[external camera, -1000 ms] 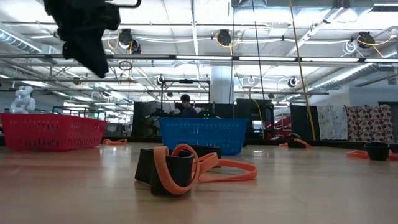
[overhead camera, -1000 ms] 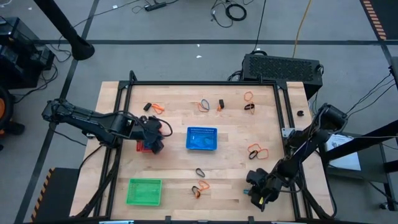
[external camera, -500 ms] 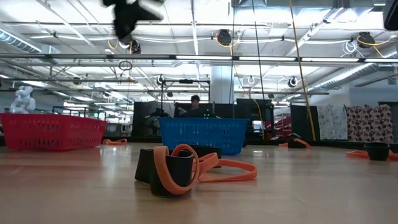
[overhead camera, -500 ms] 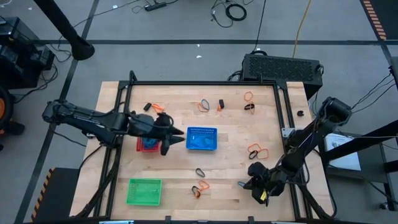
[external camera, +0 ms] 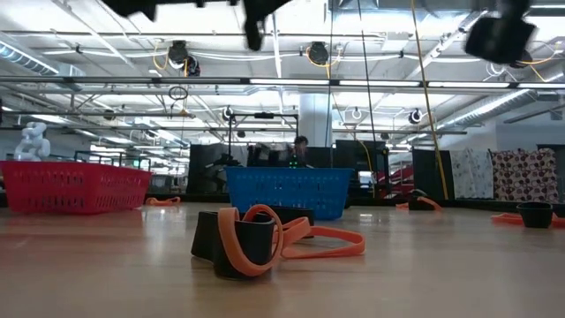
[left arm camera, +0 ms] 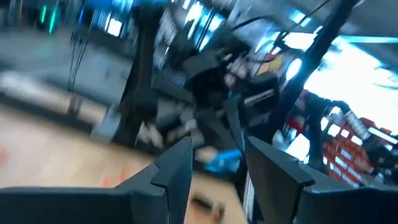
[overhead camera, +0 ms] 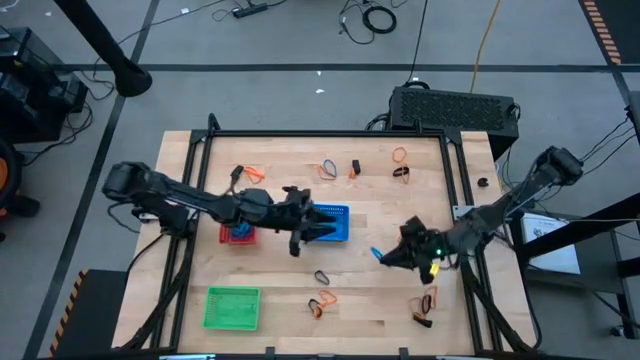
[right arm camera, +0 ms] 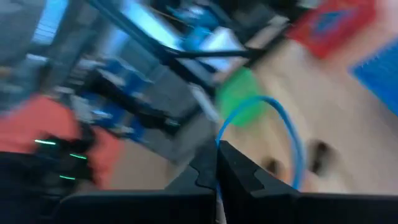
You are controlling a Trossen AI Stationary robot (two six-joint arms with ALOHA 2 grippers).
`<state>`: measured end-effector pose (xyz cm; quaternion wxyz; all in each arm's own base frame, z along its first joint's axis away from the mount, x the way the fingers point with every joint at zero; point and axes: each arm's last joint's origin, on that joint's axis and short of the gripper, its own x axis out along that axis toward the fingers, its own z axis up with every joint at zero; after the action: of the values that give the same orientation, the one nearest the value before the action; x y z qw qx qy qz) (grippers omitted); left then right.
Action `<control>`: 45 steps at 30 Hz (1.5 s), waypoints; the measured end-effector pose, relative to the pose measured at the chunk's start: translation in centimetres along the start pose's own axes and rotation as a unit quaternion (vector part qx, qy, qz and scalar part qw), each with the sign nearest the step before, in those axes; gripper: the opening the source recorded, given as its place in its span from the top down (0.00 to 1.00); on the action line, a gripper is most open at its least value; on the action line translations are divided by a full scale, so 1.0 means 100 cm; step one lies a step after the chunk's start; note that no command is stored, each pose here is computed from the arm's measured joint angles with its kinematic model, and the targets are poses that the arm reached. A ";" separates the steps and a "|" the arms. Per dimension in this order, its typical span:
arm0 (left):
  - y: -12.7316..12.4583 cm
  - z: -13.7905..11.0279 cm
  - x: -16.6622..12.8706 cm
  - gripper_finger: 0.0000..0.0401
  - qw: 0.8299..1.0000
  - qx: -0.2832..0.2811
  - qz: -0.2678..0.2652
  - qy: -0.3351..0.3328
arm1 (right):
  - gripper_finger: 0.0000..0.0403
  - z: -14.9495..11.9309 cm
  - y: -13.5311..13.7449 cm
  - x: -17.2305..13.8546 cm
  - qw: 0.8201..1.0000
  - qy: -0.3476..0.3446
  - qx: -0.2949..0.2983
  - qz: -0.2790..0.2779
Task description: Sort rubber bands into baskets
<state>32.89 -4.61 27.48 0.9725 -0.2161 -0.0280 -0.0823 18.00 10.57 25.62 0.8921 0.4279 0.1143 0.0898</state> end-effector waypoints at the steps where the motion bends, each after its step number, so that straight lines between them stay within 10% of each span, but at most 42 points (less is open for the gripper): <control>1: 0.000 -0.001 0.004 0.61 1.000 0.015 -0.009 -0.021 | 1.00 0.006 0.002 0.001 1.000 -0.004 0.006 0.029; 15: -0.006 0.015 0.056 0.61 0.992 0.120 -0.035 -0.022 | 1.00 0.052 0.000 0.007 0.984 -0.054 0.021 0.169; 45: 0.031 0.021 0.058 0.61 0.992 0.093 -0.081 0.039 | 1.00 0.088 -0.038 0.006 0.991 -0.074 0.007 0.107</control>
<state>39.07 -1.81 28.58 0.9789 -0.1183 -0.0148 -0.1660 21.26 1.83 27.98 0.8803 0.4494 0.0017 0.1519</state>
